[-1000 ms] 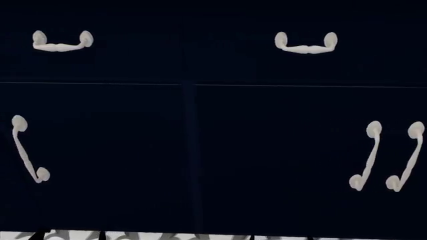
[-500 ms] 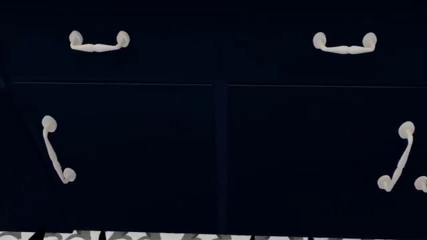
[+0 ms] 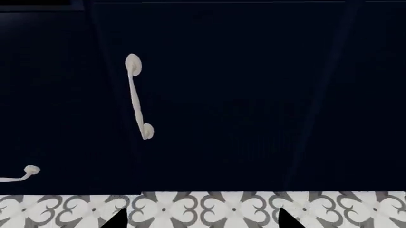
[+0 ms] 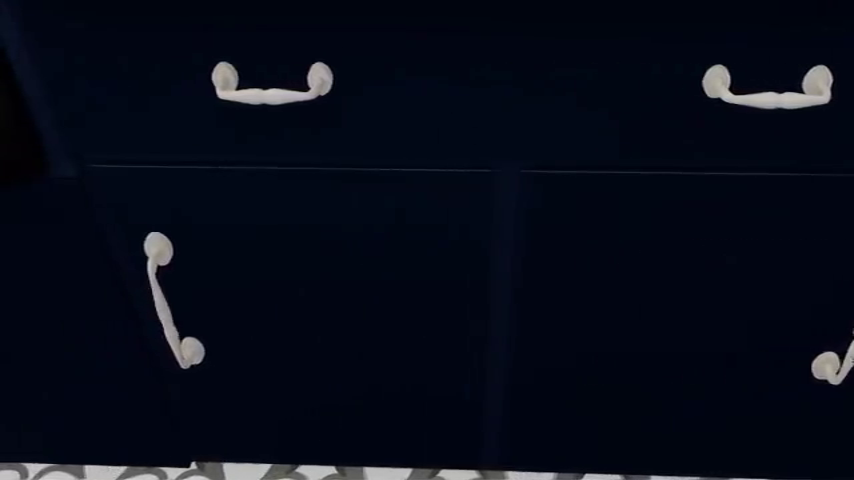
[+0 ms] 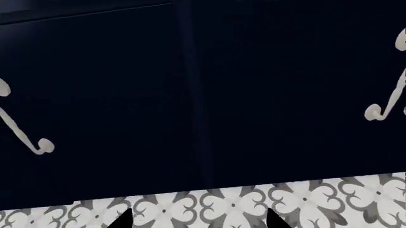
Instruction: Close the oven door
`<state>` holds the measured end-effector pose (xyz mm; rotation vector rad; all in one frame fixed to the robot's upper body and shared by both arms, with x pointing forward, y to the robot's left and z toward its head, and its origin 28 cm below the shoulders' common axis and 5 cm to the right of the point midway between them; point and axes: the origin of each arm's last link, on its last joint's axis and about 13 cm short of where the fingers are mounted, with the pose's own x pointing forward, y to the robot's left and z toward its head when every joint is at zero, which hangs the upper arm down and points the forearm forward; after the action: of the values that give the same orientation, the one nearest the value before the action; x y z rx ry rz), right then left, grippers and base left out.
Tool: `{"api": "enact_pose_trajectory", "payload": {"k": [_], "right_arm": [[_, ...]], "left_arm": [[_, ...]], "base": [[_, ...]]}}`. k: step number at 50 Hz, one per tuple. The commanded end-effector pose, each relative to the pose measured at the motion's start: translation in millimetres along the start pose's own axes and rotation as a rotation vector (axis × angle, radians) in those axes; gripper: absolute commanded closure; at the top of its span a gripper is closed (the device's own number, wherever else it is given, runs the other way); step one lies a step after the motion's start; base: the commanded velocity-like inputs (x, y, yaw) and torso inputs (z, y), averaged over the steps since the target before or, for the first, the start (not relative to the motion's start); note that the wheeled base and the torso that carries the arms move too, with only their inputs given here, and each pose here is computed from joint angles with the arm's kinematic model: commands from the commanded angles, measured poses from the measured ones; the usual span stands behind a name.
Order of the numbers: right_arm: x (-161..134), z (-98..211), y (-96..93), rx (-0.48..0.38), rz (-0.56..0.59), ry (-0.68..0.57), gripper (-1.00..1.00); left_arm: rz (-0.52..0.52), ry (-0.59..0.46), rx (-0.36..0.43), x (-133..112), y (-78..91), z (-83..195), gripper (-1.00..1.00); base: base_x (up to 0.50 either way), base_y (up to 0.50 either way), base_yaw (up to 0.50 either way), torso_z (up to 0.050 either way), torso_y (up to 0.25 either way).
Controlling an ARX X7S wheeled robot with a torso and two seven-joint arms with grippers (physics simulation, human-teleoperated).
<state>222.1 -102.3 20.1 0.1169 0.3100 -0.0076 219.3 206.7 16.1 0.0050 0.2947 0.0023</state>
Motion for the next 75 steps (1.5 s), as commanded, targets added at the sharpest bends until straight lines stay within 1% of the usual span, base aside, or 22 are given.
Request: {"api": "enact_pose_trajectory", "payload": {"k": [1, 3, 5, 6, 7, 11, 12, 18, 26, 27, 28, 29, 33, 35, 37, 48, 52, 53, 56, 68, 69, 75], "right_arm": [[11.7, 3.5, 0.4, 0.053, 0.043, 0.216, -1.0], [14.2, 1.0, 0.8, 0.07, 0.038, 0.273, -1.0], [17.2, -3.4, 0.0, 0.104, 0.032, 0.349, -1.0], [18.2, -4.9, -0.1, 0.099, 0.03, 0.367, -1.0], [19.8, -8.1, -0.2, 0.083, 0.037, 0.389, -1.0], [21.6, -15.5, 0.4, 0.065, 0.032, 0.411, -1.0], [22.2, -16.3, 0.3, 0.06, 0.031, 0.415, -1.0], [24.6, -22.6, -2.2, 0.085, 0.035, 0.421, -1.0], [24.5, -22.7, -2.0, 0.065, 0.031, 0.414, -1.0], [24.4, -22.7, -2.0, 0.066, 0.032, 0.413, -1.0], [24.3, -22.6, -1.8, 0.066, 0.033, 0.411, -1.0], [24.2, -22.6, -1.8, 0.065, 0.033, 0.411, -1.0], [24.0, -22.4, -1.4, 0.062, 0.034, 0.405, -1.0], [23.5, -22.5, -1.5, 0.062, 0.035, 0.404, -1.0], [23.4, -22.4, -1.6, 0.064, 0.036, 0.403, -1.0], [23.2, -23.0, -1.1, 0.063, 0.04, 0.399, -1.0], [23.1, -23.1, -0.9, 0.059, 0.04, 0.399, -1.0], [23.1, -23.2, -0.9, 0.06, 0.041, 0.399, -1.0], [23.0, -23.1, -0.9, 0.061, 0.044, 0.399, -1.0], [21.9, -23.1, -1.1, 0.055, 0.045, 0.395, -1.0], [22.0, -23.1, -0.9, 0.055, 0.045, 0.395, -1.0], [21.9, -22.9, -0.8, 0.055, 0.046, 0.389, -1.0]], "left_arm": [[-0.005, 0.22, 0.05, 2.8, 2.9, -5.7, -1.0], [-0.001, 0.275, 0.031, 3.6, 3.9, 1.1, -1.0], [0.021, 0.32, 0.035, 6.7, 6.0, -6.8, -1.0], [0.022, 0.33, 0.044, 7.5, 6.4, -14.7, -1.0], [0.009, 0.332, 0.016, 7.5, 6.6, -14.0, -1.0], [0.03, 0.35, 0.05, 7.0, 6.3, -3.3, -1.0], [0.031, 0.355, 0.047, 7.7, 6.5, -12.2, -1.0], [0.038, 0.369, 0.063, 7.9, 6.2, -13.2, -1.0], [0.038, 0.371, 0.064, 10.0, 6.2, -12.9, -1.0], [0.036, 0.37, 0.066, 8.8, 6.0, -3.3, -1.0], [0.035, 0.367, 0.067, 9.6, 5.9, -11.7, -1.0], [0.035, 0.366, 0.065, 8.3, 6.2, -1.3, -1.0], [0.034, 0.364, 0.062, 10.4, 6.3, -13.2, -1.0], [0.034, 0.363, 0.063, 8.2, 6.0, -2.5, -1.0], [0.036, 0.363, 0.065, 10.4, 6.1, -13.1, -1.0], [0.034, 0.364, 0.059, 8.9, 6.5, -4.9, -1.0], [0.033, 0.364, 0.061, 11.5, 6.4, -13.3, -1.0], [0.032, 0.364, 0.061, 9.1, 6.3, -4.2, -1.0], [0.031, 0.365, 0.063, 11.8, 6.2, -13.6, -1.0], [0.029, 0.367, 0.051, 11.4, 6.5, -12.6, -1.0], [0.029, 0.364, 0.053, 8.8, 6.4, -2.6, -1.0], [0.026, 0.366, 0.05, 11.6, 6.6, -13.3, -1.0]], "base": [[0.0, 0.23, 0.0, 0.0, 0.0], [0.0, 0.23, 0.0, 0.0, 0.0], [0.0, 0.23, 0.0, 0.0, 0.0], [0.0, 0.23, 0.0, 0.0, 0.0], [0.0, 0.16, 0.0, 0.0, 0.0], [0.0, 0.15, 0.0, 0.0, 0.0], [0.0, 0.15, 0.0, 0.0, 0.0], [0.0, 0.19, 0.0, 0.0, 0.0], [0.0, 0.23, 0.0, 0.0, 0.0], [0.0, 0.23, 0.0, 0.0, 0.0], [0.0, 0.23, 0.0, 0.0, 0.0], [0.0, 0.23, 0.0, 0.0, 0.0], [0.0, 0.23, 0.0, 0.0, 0.0], [0.0, 0.23, 0.0, 0.0, 0.0], [0.0, 0.23, 0.0, 0.0, 0.0], [0.0, 0.23, 0.0, 0.0, 0.0], [0.0, 0.23, 0.0, 0.0, 0.0], [0.0, 0.23, 0.0, 0.0, 0.0], [0.0, 0.23, 0.0, 0.0, 0.0], [0.0, 0.23, 0.0, 0.0, 0.0], [0.0, 0.22, 0.0, 0.0, 0.0], [0.0, 0.23, 0.0, 0.0, 0.0]]}}
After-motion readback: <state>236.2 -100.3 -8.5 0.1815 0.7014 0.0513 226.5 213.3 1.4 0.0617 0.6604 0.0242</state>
